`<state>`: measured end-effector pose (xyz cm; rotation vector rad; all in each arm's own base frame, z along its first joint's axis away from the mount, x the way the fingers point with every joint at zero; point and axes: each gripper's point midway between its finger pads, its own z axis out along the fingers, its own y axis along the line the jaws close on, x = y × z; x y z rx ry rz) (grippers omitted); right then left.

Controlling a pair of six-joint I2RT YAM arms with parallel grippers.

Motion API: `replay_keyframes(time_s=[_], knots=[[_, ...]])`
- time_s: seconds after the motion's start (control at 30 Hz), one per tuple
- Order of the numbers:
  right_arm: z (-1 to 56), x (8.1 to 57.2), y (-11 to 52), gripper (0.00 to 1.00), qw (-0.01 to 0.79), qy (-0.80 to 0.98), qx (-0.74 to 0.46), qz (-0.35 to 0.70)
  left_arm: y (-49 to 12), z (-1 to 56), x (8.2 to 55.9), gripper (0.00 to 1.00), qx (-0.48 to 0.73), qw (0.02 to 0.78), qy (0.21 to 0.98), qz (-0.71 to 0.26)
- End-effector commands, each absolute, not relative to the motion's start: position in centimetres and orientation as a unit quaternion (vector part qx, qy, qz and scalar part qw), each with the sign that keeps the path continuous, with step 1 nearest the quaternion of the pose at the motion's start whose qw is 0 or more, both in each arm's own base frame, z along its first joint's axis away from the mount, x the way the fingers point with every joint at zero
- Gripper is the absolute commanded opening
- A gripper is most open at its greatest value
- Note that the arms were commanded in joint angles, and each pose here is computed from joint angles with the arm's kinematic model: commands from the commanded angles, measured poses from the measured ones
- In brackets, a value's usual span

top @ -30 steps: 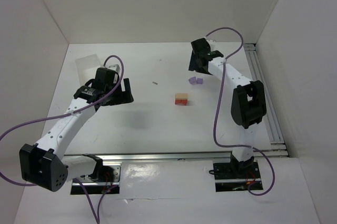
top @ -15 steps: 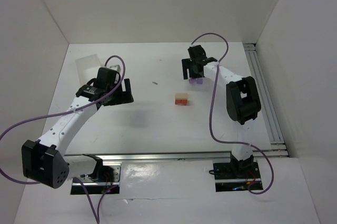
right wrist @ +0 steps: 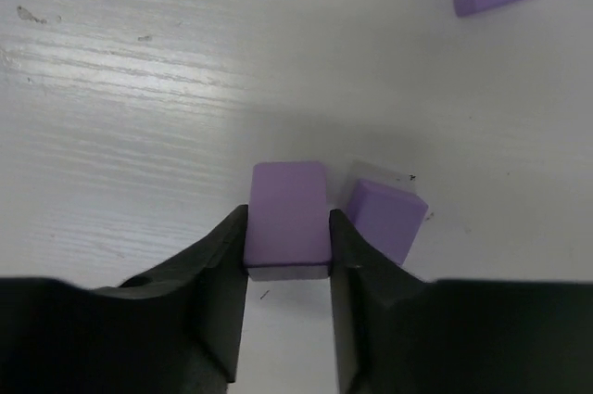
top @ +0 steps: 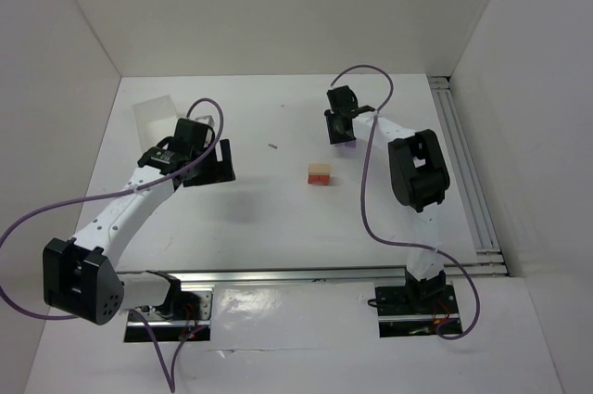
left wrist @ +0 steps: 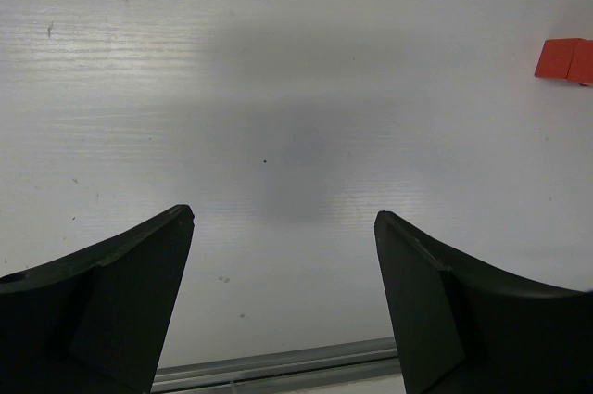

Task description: Build the wood block tower

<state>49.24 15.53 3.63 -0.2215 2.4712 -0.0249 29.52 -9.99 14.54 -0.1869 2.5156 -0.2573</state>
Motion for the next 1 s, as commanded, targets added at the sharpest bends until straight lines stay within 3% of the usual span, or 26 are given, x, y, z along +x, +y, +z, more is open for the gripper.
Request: replay_keyframes(time_s=[0.0, 0.07, 0.23, 0.33, 0.5, 0.67, 0.8, 0.97], knots=[[6.7, 50.9, 14.9, 0.31, 0.374, 0.925, -0.063, -0.024, -10.0, 15.1, 30.1, 0.92, -0.073, 0.310, 0.943, -0.096], [8.0, 50.9, 14.9, 0.21, 0.390, 0.919, -0.054, -0.029, -10.0, 15.1, 30.1, 0.92, -0.073, 0.310, 0.943, -0.096], [13.7, 50.2, 14.0, 0.20, 0.431, 0.902, -0.009, -0.025, -10.2, 15.4, 30.0, 0.92, -0.071, 0.313, 0.942, -0.102], [14.4, 48.3, 11.6, 0.20, 0.399, 0.916, 0.023, -0.030, -10.1, 15.8, 29.7, 0.92, -0.067, 0.317, 0.940, -0.102], [12.0, 39.8, 8.1, 0.20, 0.309, 0.950, 0.049, -0.020, -9.9, 16.8, 29.3, 0.92, -0.067, 0.330, 0.936, -0.107], [10.8, 32.3, 8.9, 0.20, 0.262, 0.961, 0.075, 0.045, -10.2, 17.4, 29.1, 0.92, -0.063, 0.336, 0.932, -0.118], [8.9, 26.4, 8.2, 0.21, 0.177, 0.979, 0.093, 0.033, -10.6, 17.7, 28.9, 0.92, -0.059, 0.336, 0.931, -0.130], [8.0, 23.4, 9.0, 0.23, 0.124, 0.985, 0.099, 0.061, -10.6, 18.0, 28.8, 0.92, -0.059, 0.340, 0.929, -0.132]])
